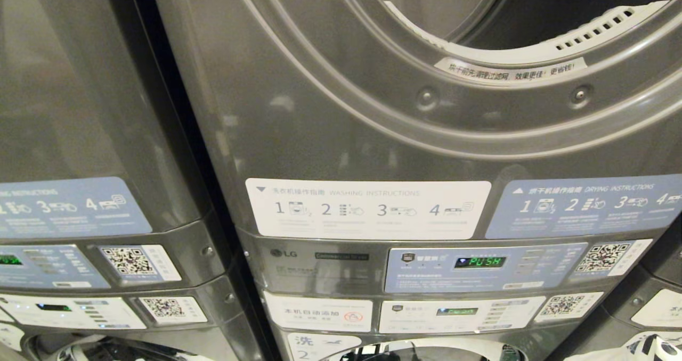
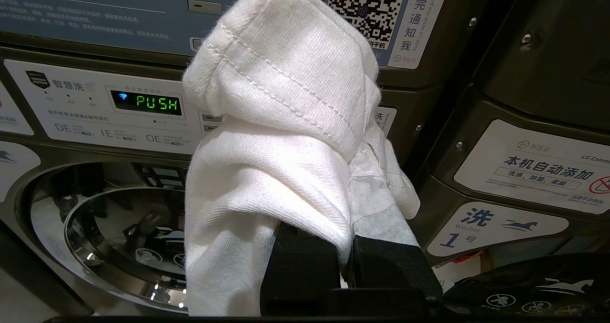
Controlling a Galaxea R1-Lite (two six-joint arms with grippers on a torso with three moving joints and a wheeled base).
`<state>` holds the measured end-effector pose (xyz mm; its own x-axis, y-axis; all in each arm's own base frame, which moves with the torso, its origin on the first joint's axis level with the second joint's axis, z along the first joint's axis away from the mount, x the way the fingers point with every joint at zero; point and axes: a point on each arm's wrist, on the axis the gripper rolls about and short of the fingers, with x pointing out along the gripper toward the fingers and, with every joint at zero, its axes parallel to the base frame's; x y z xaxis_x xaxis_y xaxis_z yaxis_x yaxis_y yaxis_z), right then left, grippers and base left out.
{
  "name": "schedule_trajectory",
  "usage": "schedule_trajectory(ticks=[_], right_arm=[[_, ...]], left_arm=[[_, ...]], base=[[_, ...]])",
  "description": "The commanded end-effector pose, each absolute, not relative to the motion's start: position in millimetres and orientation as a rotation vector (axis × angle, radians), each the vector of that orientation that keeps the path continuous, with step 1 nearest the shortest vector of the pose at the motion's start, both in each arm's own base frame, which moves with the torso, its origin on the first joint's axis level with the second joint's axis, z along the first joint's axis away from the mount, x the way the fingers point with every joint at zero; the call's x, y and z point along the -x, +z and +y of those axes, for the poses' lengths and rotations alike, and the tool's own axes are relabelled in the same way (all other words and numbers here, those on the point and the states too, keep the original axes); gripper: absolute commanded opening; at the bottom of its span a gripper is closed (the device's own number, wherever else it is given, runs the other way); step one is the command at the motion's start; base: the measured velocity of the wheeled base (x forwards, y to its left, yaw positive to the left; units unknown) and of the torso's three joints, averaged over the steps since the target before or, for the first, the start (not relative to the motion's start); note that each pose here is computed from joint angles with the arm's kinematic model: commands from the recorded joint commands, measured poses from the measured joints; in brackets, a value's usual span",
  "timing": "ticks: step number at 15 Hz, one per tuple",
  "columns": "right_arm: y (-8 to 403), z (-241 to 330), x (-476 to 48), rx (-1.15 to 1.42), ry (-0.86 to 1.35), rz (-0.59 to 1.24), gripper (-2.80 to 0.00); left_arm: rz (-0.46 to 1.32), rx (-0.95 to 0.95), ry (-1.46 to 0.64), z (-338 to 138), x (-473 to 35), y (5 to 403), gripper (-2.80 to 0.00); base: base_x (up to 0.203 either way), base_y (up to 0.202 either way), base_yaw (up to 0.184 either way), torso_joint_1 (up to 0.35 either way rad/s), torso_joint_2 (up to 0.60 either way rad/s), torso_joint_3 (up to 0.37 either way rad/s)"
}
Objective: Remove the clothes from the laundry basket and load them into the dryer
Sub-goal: Put the clothes in the dryer
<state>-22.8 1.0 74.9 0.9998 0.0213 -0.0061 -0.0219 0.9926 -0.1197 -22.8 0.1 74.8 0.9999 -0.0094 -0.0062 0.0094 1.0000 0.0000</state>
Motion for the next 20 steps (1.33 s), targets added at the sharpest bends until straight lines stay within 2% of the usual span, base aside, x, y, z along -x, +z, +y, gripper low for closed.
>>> schedule_trajectory(ticks=[1, 20], right_arm=[[74.9, 1.0, 22.7, 0.121, 0.023, 0.006, -2.80], [75.2, 0.9, 22.8, 0.099, 0.021, 0.006, -2.80]], left_arm=[[0.006, 0.000, -0.009, 0.1, 22.8, 74.9, -2.80], [0.006, 0.000, -0.009, 0.1, 22.8, 74.9, -2.80]], base=[[0.000, 0.000, 0.000, 0.158, -0.32, -0.159], [0.000, 0.000, 0.000, 0.087, -0.17, -0.084]])
